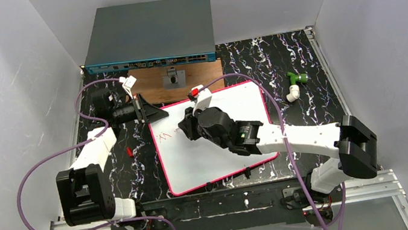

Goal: Write a sentence on the whiteboard

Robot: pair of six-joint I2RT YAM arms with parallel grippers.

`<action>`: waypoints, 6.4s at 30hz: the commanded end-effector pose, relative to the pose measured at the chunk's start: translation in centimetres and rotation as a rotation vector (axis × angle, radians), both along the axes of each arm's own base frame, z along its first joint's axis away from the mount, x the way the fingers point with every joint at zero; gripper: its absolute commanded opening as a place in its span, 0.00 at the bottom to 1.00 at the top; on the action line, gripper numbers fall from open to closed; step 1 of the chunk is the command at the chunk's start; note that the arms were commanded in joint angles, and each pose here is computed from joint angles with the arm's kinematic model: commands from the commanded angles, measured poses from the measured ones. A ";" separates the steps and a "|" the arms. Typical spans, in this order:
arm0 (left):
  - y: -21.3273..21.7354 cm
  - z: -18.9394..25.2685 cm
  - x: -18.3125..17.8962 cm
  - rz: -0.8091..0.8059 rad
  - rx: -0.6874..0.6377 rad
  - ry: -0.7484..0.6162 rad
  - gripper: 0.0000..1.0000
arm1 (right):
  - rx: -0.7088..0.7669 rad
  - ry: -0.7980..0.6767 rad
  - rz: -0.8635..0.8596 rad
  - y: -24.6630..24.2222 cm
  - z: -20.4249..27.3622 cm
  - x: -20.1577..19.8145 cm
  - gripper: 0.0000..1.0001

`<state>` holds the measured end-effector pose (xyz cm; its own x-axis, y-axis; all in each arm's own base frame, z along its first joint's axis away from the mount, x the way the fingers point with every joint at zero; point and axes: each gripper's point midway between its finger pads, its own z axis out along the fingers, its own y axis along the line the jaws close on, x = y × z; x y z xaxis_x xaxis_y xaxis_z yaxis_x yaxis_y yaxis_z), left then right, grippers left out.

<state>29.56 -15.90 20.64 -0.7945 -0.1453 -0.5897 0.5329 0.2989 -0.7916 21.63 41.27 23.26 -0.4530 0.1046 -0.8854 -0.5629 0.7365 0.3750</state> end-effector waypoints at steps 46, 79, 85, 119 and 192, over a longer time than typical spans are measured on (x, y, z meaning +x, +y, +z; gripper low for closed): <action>0.6 -0.7 2.8 0.085 0.089 -0.138 0.00 | 0.044 0.055 -0.026 0.5 -0.5 -0.3 0.01; 0.4 -0.6 2.6 0.077 0.089 -0.144 0.00 | 0.031 -0.023 -0.066 0.7 2.1 2.0 0.01; 0.4 -0.6 2.6 0.076 0.091 -0.144 0.00 | 0.023 -0.018 -0.062 0.6 1.9 2.0 0.01; 0.3 -0.5 2.4 0.073 0.097 -0.150 0.00 | -0.006 0.064 -0.062 -2.0 -1.0 -0.3 0.01; 0.3 -1.1 2.3 0.068 0.127 -0.155 0.00 | -0.006 -0.022 -0.088 -1.2 2.0 3.1 0.01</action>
<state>29.49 -16.31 20.03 -0.7986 -0.1283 -0.5880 0.5341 0.2993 -0.7907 24.22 40.28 24.05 -0.4388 0.0825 -0.8948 -0.5242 0.7853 0.3294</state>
